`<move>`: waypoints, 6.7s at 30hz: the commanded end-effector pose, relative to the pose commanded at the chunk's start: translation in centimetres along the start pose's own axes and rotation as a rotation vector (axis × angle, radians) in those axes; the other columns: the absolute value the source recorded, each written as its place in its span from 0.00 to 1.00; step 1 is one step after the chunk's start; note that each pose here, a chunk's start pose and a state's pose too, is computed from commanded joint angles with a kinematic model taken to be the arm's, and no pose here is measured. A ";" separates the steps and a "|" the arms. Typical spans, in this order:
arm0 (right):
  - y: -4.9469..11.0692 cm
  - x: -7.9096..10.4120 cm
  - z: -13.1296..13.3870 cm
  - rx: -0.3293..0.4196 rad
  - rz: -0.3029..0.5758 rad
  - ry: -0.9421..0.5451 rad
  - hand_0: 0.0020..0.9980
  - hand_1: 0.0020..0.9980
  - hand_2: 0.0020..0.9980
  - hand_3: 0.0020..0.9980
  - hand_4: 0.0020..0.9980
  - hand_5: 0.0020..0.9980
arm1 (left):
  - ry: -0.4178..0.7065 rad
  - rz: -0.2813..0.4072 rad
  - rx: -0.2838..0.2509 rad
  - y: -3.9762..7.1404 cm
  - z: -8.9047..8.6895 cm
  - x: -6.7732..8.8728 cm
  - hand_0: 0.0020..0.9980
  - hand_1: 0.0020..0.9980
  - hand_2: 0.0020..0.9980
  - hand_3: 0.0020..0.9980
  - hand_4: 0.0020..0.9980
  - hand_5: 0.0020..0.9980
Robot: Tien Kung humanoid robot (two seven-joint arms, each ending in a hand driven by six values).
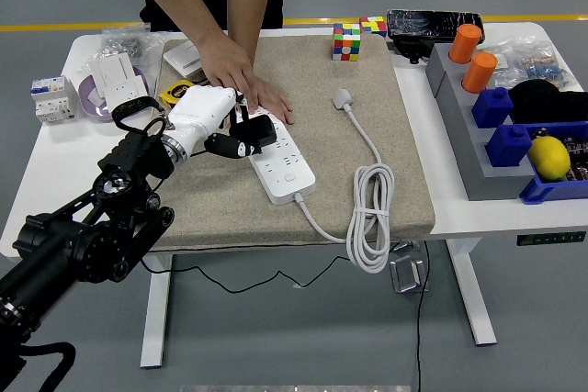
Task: Pick up the plug,place it near the board,insert it into the board,press the button
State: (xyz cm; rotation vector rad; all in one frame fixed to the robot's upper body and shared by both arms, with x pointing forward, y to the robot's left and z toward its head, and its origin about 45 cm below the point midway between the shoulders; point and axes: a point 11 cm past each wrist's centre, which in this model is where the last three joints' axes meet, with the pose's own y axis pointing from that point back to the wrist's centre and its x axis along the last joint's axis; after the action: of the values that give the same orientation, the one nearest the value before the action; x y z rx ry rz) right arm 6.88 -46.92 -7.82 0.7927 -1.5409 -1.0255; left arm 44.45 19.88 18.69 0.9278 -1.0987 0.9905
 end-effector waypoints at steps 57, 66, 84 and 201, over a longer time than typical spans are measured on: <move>0.0 0.2 -0.2 0.003 0.004 0.001 0.85 0.77 0.74 0.77 1.00 0.98 | 0.006 -0.060 0.062 -0.1 -1.6 -2.6 0.42 0.32 0.30 0.32 0.62 0.20; 0.0 0.1 -0.2 0.004 0.002 -0.001 0.85 0.77 0.74 0.77 1.00 0.98 | 0.004 -0.070 0.063 0.0 -1.7 -2.9 0.42 0.32 0.30 0.32 0.62 0.20; 0.0 0.0 -0.3 0.008 -0.006 -0.015 0.85 0.77 0.74 0.77 1.00 0.99 | 0.000 -0.081 0.057 0.0 -1.6 -2.9 0.43 0.34 0.32 0.34 0.64 0.21; -0.1 0.0 0.3 -0.001 0.007 -0.039 0.85 0.77 0.74 0.77 1.00 1.00 | 0.811 -0.237 0.092 7.0 1.0 -4.3 1.00 1.00 0.99 0.98 1.00 1.00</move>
State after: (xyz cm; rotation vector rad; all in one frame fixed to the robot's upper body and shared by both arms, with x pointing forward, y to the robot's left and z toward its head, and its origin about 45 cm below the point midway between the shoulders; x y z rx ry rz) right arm 6.53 -46.92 -7.92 0.7702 -1.5750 -1.0412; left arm 36.84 20.30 15.43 0.6073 -0.2574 1.0783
